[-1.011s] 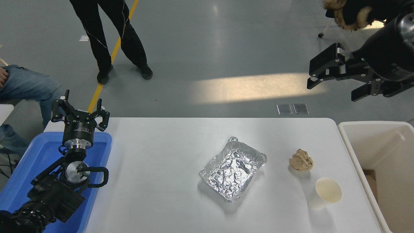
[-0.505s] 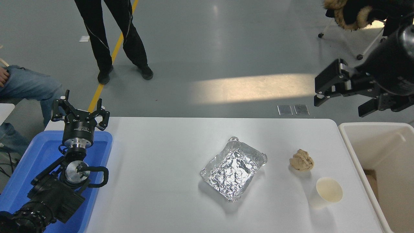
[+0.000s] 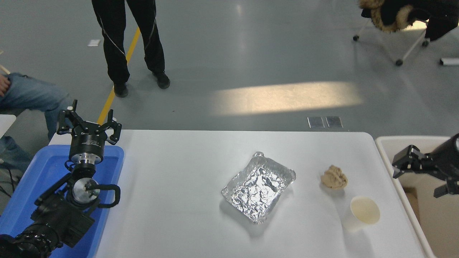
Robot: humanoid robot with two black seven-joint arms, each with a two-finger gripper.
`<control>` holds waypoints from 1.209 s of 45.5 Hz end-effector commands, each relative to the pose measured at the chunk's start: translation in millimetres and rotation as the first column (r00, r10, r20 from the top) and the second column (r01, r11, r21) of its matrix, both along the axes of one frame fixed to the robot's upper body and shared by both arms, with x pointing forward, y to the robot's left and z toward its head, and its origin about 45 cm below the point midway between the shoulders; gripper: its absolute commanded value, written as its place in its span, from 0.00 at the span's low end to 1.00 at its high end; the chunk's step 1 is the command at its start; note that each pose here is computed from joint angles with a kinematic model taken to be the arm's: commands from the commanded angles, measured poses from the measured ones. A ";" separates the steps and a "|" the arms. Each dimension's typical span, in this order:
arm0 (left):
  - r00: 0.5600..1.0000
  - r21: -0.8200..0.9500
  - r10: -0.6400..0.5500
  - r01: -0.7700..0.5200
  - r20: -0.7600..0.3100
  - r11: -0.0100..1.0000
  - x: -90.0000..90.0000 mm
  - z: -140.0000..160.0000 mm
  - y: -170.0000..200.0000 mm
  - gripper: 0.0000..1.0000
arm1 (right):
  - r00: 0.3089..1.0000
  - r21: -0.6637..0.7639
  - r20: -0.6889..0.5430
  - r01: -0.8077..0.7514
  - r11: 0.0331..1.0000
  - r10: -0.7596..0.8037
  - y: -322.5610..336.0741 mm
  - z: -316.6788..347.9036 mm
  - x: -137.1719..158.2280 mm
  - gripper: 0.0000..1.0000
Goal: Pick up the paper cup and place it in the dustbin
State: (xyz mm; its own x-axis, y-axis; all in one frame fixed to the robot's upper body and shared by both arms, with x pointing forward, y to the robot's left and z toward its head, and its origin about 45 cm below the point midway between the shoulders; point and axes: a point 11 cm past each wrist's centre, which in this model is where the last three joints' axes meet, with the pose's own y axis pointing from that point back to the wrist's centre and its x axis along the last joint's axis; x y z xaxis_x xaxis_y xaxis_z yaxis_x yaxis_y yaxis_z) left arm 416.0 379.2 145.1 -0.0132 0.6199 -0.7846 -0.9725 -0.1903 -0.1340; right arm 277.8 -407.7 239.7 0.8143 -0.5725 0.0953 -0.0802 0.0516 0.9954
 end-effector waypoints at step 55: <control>1.000 0.002 -0.001 0.001 0.000 1.000 0.3 0.3 0.0 0.99 | 0.988 0.014 0.034 0.148 0.989 -0.149 1.4 -149.9 -25.6 0.00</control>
State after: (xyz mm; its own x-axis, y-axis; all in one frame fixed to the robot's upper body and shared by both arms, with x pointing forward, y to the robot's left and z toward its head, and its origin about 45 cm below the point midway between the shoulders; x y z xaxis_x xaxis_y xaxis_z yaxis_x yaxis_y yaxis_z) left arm 416.1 379.3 145.2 -0.0132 0.6201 -0.7844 -0.9725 -0.1903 -0.1341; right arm 253.3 -409.4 90.3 0.7259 -0.6774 0.1197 -0.1042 0.0638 0.9925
